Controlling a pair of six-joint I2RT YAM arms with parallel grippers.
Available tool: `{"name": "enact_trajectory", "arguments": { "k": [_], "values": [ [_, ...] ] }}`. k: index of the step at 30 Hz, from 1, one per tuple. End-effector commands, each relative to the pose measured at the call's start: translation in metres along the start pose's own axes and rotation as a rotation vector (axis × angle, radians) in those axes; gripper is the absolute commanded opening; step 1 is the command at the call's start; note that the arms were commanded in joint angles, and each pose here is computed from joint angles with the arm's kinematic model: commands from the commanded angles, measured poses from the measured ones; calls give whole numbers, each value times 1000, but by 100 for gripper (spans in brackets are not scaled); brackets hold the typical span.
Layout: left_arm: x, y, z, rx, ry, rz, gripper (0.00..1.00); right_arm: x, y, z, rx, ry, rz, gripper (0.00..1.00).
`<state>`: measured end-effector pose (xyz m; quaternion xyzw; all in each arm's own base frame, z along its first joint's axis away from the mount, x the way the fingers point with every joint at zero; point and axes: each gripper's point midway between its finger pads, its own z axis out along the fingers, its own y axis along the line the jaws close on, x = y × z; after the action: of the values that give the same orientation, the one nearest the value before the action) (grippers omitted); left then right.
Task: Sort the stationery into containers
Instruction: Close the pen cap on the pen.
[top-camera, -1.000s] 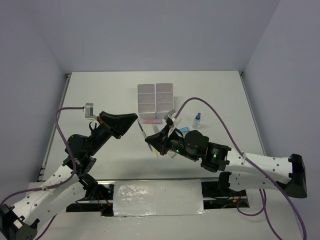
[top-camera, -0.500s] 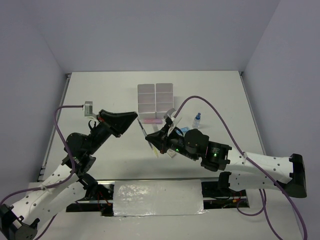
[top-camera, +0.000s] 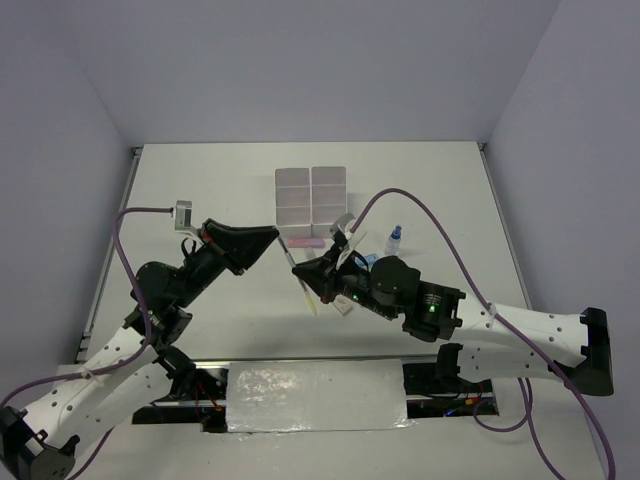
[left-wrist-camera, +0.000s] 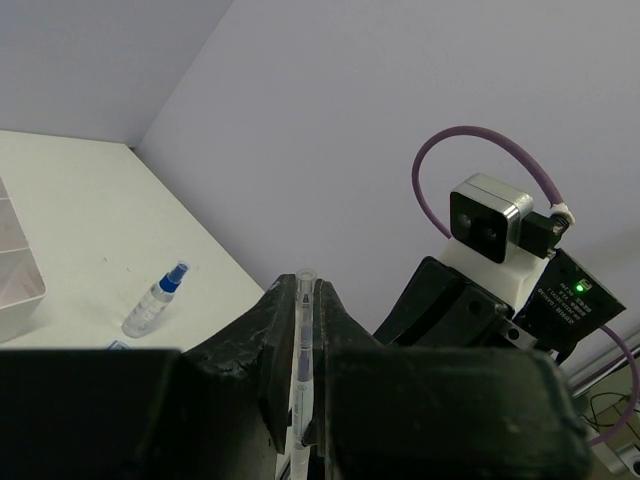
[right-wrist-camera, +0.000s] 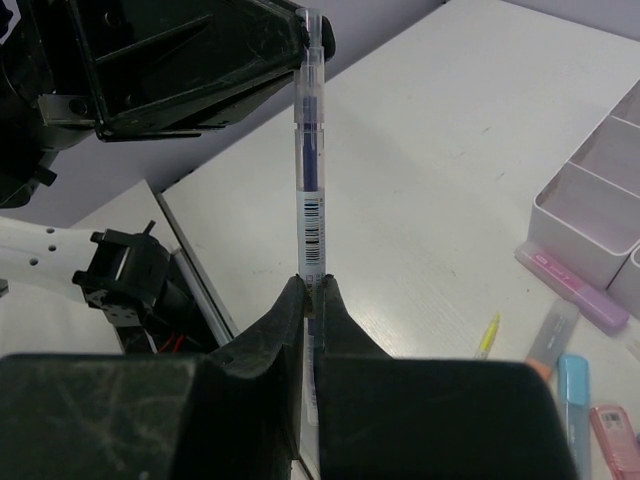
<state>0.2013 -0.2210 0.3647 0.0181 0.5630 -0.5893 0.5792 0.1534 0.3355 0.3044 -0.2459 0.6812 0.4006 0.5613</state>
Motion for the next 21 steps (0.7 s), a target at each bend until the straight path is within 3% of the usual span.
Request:
{"name": "enact_trajectory", "arguments": {
  "k": [1,4,6,9,21],
  "values": [
    [-10,-23,3,89,-15,17,0,-45,11,-4,-29,-137,20,0],
    [-7,-24,5,96,7,25,7,-53,12,-4,-35,-178,25,0],
    [-6,-26,6,102,18,32,26,-58,13,-5,-39,-193,23,0],
    [-6,-29,6,114,29,57,42,-60,14,-5,-41,-192,15,0],
    [-11,-47,12,199,36,90,38,-64,23,-4,-77,-183,33,0]
  ]
}}
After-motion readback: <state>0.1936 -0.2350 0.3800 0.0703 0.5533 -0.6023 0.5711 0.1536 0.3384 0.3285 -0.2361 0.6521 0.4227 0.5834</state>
